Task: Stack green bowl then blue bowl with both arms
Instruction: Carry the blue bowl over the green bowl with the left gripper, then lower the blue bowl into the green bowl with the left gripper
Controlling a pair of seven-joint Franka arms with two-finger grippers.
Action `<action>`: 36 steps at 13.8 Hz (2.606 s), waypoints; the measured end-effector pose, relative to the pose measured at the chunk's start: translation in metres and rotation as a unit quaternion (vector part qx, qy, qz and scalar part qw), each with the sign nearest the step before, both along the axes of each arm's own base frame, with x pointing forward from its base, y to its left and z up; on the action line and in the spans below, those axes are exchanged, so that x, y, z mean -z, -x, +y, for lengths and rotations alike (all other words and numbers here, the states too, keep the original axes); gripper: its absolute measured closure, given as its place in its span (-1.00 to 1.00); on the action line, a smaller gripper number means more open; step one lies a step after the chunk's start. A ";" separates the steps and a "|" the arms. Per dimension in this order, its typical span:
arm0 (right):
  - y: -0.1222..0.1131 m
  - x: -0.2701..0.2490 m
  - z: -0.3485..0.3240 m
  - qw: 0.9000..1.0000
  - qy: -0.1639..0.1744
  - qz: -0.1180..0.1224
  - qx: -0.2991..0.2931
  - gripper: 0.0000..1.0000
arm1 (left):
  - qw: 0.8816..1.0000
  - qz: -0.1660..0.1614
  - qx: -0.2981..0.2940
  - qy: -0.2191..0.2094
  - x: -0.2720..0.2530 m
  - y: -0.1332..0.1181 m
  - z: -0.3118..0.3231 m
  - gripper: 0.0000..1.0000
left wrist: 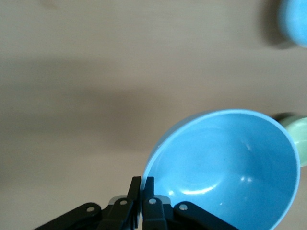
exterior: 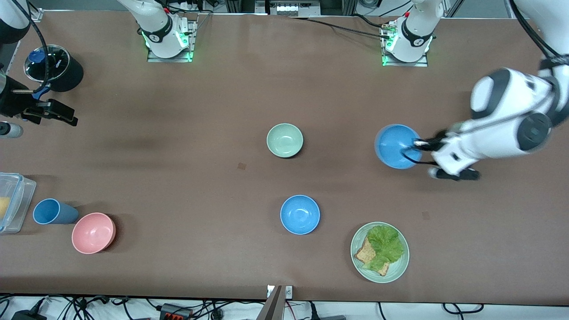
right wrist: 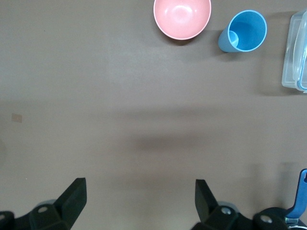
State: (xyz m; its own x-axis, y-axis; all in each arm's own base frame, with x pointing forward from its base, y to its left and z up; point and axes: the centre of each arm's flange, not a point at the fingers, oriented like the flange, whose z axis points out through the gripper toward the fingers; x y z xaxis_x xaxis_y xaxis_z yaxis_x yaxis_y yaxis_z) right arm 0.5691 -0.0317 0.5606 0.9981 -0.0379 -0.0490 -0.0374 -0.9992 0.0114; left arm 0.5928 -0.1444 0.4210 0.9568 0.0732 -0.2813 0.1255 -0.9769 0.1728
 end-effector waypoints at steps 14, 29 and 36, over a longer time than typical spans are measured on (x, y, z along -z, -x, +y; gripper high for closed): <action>0.002 -0.001 0.000 1.000 0.000 -0.004 -0.011 -1.00 | 0.952 0.041 -0.301 0.032 0.120 0.086 -0.234 0.90; 0.000 0.001 0.000 1.000 0.000 -0.012 -0.011 -1.00 | 0.949 0.037 -0.311 0.028 0.144 0.129 -0.263 0.90; 0.000 0.001 0.000 1.000 0.000 -0.012 -0.011 -1.00 | 0.955 0.021 -0.294 0.017 0.159 0.129 -0.260 0.90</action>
